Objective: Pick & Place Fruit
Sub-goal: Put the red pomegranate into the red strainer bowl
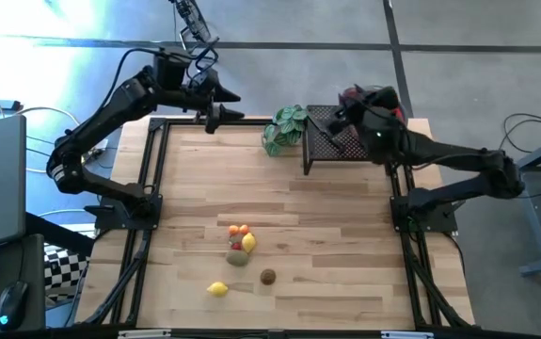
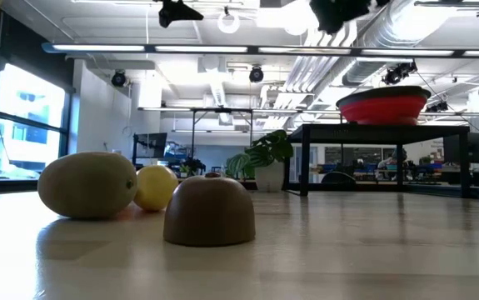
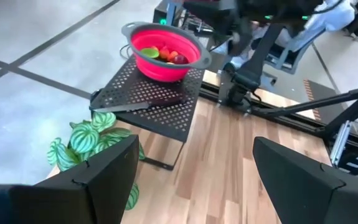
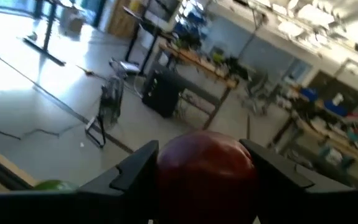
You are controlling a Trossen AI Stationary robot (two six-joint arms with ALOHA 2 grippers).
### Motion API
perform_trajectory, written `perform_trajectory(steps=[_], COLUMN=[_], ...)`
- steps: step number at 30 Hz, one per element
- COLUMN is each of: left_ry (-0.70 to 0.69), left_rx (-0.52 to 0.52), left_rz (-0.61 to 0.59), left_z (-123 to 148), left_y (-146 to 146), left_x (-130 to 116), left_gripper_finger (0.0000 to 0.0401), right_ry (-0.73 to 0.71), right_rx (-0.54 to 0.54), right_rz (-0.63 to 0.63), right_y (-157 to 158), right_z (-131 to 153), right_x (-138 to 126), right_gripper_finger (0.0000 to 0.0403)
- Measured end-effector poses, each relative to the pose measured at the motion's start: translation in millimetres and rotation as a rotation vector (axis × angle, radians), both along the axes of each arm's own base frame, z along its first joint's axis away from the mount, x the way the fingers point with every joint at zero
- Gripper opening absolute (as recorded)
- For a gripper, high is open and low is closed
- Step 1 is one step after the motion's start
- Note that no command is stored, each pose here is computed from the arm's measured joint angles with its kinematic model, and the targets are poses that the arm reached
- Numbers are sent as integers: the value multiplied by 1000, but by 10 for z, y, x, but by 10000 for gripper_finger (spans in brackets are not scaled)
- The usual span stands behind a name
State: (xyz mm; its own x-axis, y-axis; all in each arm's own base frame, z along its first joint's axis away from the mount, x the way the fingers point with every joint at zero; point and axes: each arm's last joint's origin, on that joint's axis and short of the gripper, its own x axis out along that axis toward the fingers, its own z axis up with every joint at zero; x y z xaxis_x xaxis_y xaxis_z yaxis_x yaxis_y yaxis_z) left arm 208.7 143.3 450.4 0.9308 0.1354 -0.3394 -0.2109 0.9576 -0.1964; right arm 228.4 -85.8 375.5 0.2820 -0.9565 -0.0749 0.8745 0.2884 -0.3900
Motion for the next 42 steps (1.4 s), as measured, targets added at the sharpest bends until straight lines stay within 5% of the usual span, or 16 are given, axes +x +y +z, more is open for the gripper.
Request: perform_trajectory(steps=[11,25,42], left_ry=[5,4,22], left_rx=[-8,-11,-26], left_rz=[1,0,1], left_z=[-7,-8,-27], left_y=[0,0,-5], left_x=[0,1,-6], left_gripper_finger=[310,310,310], right_ry=[-33,-59,-5], right_rx=[287,520,574], right_rz=[-199,-267,-306], right_y=[-478,-795,-941], right_z=[-353,-666,-813], right_x=[-331,-385,-384], right_gripper_finger=[203,203,223])
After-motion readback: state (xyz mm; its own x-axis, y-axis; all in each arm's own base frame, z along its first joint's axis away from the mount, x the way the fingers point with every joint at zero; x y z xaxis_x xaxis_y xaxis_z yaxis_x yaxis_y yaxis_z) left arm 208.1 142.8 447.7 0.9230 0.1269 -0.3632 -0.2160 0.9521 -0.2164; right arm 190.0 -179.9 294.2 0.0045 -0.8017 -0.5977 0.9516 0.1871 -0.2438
